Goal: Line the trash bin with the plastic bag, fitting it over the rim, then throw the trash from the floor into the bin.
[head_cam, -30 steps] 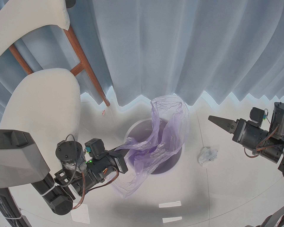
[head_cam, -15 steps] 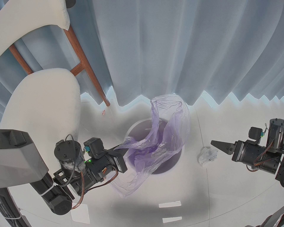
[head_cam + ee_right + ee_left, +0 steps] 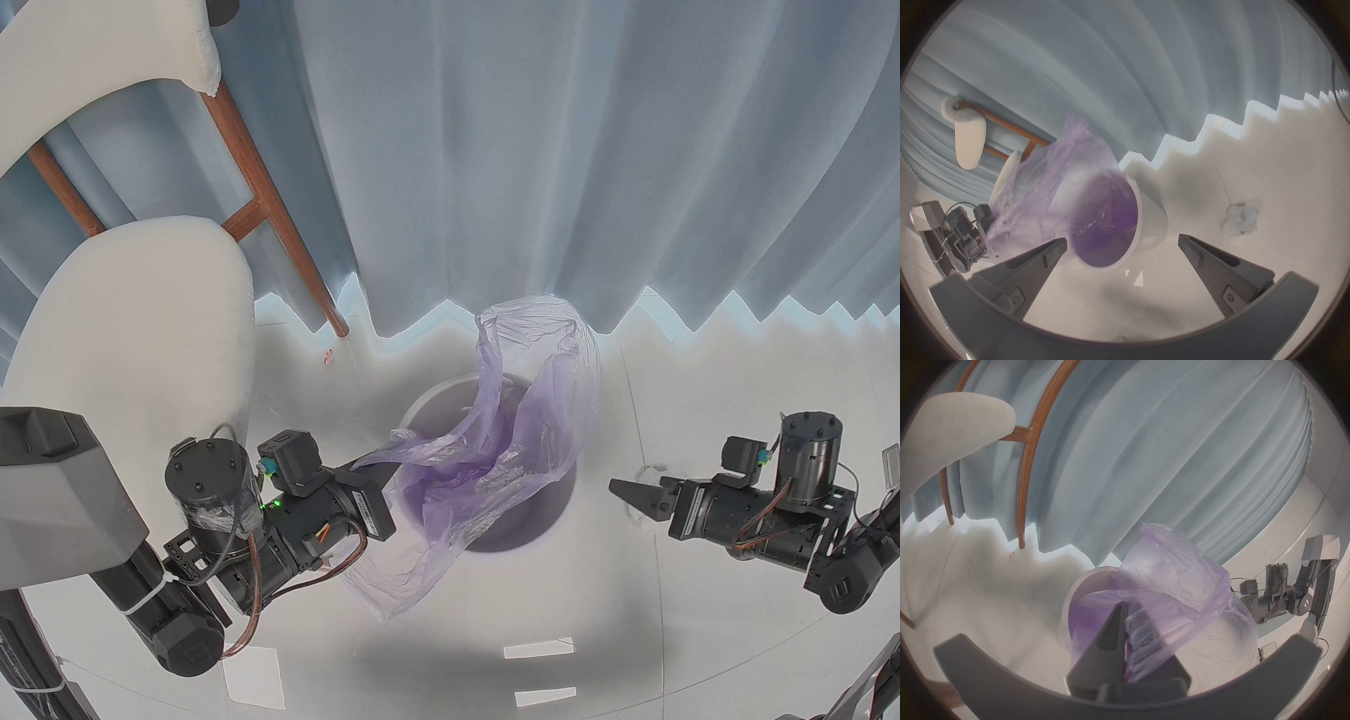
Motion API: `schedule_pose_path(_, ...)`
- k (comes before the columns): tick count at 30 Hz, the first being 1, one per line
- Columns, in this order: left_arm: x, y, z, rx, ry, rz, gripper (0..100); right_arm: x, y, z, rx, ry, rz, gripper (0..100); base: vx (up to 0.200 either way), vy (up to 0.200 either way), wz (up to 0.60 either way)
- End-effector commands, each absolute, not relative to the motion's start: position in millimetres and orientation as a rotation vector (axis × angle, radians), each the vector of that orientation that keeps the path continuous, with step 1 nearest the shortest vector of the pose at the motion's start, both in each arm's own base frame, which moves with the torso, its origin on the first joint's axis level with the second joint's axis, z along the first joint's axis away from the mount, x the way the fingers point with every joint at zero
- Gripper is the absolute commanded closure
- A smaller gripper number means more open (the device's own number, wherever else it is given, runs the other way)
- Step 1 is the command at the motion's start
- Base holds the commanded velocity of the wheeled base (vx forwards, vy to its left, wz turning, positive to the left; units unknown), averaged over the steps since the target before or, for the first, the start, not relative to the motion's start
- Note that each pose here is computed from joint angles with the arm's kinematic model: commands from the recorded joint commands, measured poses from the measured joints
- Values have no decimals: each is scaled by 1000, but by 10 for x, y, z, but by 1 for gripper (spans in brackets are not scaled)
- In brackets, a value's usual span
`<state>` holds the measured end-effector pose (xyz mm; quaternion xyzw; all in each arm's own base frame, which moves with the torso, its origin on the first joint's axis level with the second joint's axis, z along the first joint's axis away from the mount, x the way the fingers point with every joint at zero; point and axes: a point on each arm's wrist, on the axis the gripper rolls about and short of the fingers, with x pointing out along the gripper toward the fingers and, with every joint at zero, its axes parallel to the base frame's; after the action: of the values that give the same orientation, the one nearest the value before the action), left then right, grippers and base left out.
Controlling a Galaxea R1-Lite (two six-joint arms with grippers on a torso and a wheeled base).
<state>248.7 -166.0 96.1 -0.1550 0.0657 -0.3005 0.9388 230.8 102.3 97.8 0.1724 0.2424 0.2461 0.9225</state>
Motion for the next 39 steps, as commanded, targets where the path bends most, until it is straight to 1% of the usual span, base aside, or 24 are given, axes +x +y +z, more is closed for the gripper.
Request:
schedule_pose_path(1, 2518, -1616, 966, -320, 130, -598, 100, 2374, 1186, 707, 329, 591, 530, 0, 0, 0, 0)
schedule_pose_path(7, 2539, -1570, 977, -321, 127, -600, 100, 2465, 1388, 724, 333, 582, 579, 0, 0, 0, 0)
schedule_pose_path(10, 2564, -1527, 989, -321, 123, -609, 100, 2507, 1456, 761, 382, 595, 579, 0, 0, 0, 0)
schedule_pose_path(14, 2577, -1476, 1042, -326, 106, -610, 100, 2537, 1530, 752, 433, 668, 555, 0, 0, 0, 0)
schedule_pose_path(18, 2575, -1473, 1039, -326, 109, -619, 100, 2614, 1575, 662, 424, 718, 517, 0, 0, 0, 0)
schedule_pose_path(24, 2566, -1489, 1039, -324, 109, -625, 100, 2865, 1698, 459, 397, 705, 427, 0, 0, 0, 0)
schedule_pose_path(29, 2502, -1551, 1041, -319, 116, -654, 100, 2976, 1756, 438, 401, 693, 425, 0, 0, 0, 0)
schedule_pose_path(39, 2494, -1562, 1033, -317, 119, -658, 100, 3032, 1763, 401, 402, 692, 414, 0, 0, 0, 0)
